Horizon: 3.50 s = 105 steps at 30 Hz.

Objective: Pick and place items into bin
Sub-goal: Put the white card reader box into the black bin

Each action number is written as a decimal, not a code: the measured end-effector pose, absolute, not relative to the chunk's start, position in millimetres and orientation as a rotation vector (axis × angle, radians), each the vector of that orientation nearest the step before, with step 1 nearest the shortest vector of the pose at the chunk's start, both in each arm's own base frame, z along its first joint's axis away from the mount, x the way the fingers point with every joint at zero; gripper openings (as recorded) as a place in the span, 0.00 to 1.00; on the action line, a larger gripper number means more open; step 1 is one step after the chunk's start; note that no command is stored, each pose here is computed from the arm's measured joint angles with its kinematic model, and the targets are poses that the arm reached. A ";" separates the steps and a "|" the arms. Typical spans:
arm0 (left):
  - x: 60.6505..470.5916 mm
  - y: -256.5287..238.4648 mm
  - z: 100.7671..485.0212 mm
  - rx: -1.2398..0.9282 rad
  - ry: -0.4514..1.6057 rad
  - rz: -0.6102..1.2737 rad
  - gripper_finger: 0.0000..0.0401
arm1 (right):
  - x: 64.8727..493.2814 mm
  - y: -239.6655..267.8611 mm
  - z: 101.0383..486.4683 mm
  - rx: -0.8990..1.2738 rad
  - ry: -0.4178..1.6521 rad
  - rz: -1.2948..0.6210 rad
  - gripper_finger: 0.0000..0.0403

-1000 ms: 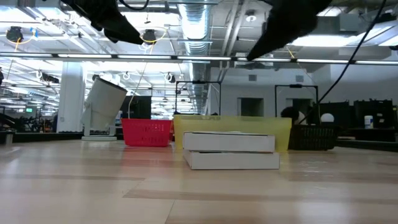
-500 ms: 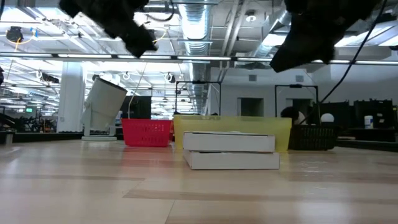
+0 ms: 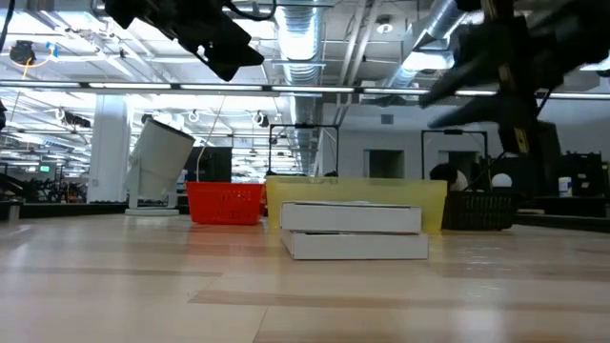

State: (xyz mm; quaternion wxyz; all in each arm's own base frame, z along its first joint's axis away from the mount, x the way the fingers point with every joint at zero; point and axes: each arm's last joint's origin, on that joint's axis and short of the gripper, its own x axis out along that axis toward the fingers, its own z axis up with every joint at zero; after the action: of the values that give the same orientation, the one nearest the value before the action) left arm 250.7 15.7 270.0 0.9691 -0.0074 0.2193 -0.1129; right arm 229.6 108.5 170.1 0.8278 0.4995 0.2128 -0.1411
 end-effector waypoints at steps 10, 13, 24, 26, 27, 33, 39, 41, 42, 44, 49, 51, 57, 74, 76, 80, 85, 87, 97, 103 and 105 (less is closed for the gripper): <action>249.7 4.0 267.1 0.020 0.472 -0.280 0.47 | 223.2 102.3 157.0 1.052 0.525 -0.320 0.37; 249.6 0.7 267.0 0.049 0.468 -0.299 0.47 | 222.7 102.3 156.4 1.046 0.531 -0.318 0.44; 250.6 -3.7 269.2 0.002 0.452 -0.301 0.47 | 223.0 102.4 156.8 0.918 0.541 -0.276 0.51; 250.5 -3.7 268.9 -0.016 0.457 -0.297 0.47 | 223.1 102.3 156.8 0.898 0.542 -0.270 0.50; 250.5 -3.5 268.9 -0.017 0.458 -0.292 0.47 | 223.0 102.4 156.8 0.894 0.543 -0.269 0.50; 249.2 -2.2 261.3 -0.089 0.485 -0.216 0.47 | 221.9 104.3 156.5 0.887 0.550 -0.262 0.48; 242.9 -11.9 234.3 -0.176 0.519 -0.169 0.47 | 219.6 107.5 155.7 0.863 0.567 -0.249 0.48; 240.7 -14.6 227.4 -0.200 0.537 -0.134 0.47 | 219.2 108.3 155.6 0.851 0.570 -0.243 0.47; 239.7 -16.3 224.2 -0.212 0.538 -0.118 0.47 | 219.2 108.2 155.6 0.850 0.570 -0.243 0.47; 237.4 -19.7 217.1 -0.235 0.532 -0.089 0.47 | 219.1 108.0 155.3 0.853 0.572 -0.246 0.47; 235.5 -31.9 200.4 -0.242 0.527 -0.079 0.47 | 219.3 107.7 155.4 0.856 0.571 -0.248 0.48; 239.0 -37.5 192.4 -0.231 0.542 -0.081 0.47 | 219.2 107.7 155.3 0.861 0.571 -0.250 0.48; 259.0 -53.7 165.5 -0.163 0.616 -0.115 0.47 | 215.4 102.4 147.7 0.920 0.585 -0.296 0.50; 295.6 -74.1 130.0 -0.055 0.758 -0.212 0.47 | 215.5 96.0 143.6 0.968 0.597 -0.303 0.49; 297.1 -75.7 128.6 -0.059 0.768 -0.232 0.47 | 216.6 93.5 143.5 0.976 0.601 -0.305 0.49; 304.8 -79.5 122.5 -0.062 0.787 -0.251 0.47 | 218.4 89.8 143.6 0.985 0.603 -0.308 0.49; 314.9 -82.8 118.9 -0.069 0.793 -0.271 0.47 | 218.8 88.4 143.3 0.978 0.603 -0.313 0.49; 317.0 -83.6 119.4 -0.072 0.792 -0.277 0.47 | 219.0 88.1 143.4 0.980 0.601 -0.314 0.49; 322.6 -85.5 125.8 -0.083 0.730 -0.298 0.47 | 219.5 86.9 143.4 0.991 0.600 -0.320 0.49; 322.8 -85.5 126.0 -0.083 0.727 -0.299 0.47 | 230.3 87.6 126.8 1.023 0.607 -0.322 0.49; 322.6 -85.6 125.8 -0.083 0.729 -0.300 0.47 | 236.8 88.8 117.4 1.048 0.610 -0.302 0.49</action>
State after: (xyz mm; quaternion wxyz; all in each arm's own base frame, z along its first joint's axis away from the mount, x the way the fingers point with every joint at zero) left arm 322.6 -85.6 125.8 0.9225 -0.0405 0.3551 -0.1459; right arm 236.8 88.8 117.4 0.8111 0.4906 0.2855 -0.1414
